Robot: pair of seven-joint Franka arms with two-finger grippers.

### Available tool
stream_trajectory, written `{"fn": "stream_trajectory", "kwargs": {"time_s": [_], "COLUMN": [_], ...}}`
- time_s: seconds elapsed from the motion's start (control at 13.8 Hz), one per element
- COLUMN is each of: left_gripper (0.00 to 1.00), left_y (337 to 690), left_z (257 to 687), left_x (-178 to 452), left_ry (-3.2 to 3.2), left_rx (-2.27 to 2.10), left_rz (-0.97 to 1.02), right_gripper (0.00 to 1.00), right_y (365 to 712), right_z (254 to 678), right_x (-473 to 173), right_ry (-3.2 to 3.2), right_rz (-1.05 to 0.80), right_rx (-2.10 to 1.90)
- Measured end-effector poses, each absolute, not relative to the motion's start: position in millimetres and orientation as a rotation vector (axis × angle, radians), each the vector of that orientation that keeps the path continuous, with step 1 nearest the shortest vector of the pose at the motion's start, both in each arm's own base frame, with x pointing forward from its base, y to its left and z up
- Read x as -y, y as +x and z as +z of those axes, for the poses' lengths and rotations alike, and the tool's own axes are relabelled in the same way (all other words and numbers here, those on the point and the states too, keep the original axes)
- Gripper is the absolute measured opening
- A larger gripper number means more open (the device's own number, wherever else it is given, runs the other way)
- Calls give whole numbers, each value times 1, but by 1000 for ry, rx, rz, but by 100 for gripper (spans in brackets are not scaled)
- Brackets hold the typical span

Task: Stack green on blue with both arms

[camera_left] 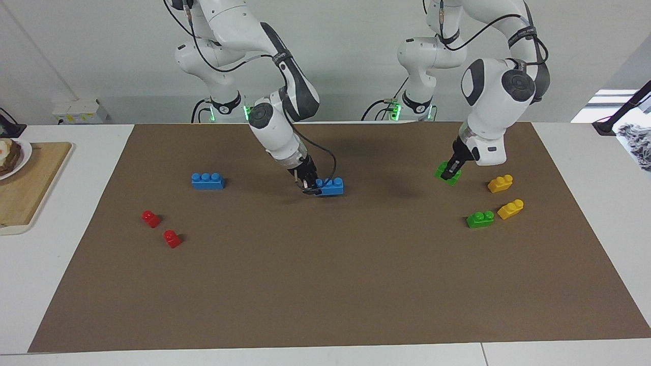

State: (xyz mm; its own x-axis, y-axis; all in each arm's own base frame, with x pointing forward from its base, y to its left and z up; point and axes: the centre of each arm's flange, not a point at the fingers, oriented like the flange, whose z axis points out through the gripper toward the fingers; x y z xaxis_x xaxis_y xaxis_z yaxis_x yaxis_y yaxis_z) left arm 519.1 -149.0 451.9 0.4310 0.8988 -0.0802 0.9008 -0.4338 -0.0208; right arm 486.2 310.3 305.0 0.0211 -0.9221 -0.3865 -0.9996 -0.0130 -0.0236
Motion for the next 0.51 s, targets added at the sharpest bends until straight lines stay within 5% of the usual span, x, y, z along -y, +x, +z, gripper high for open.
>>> {"fn": "stream_trajectory", "kwargs": {"time_s": [0.51], "left_gripper": [34], "left_y": [507], "left_z": [462], "left_x": [213], "left_ry": [2322], "left_rx": [-1972], "left_rz": [-108], "right_gripper": [34], "right_y": [485], "right_z": [288], "right_x": [-316], "right_ry": [-2016], "right_rz": [358], "right_rx": [-1979]}}
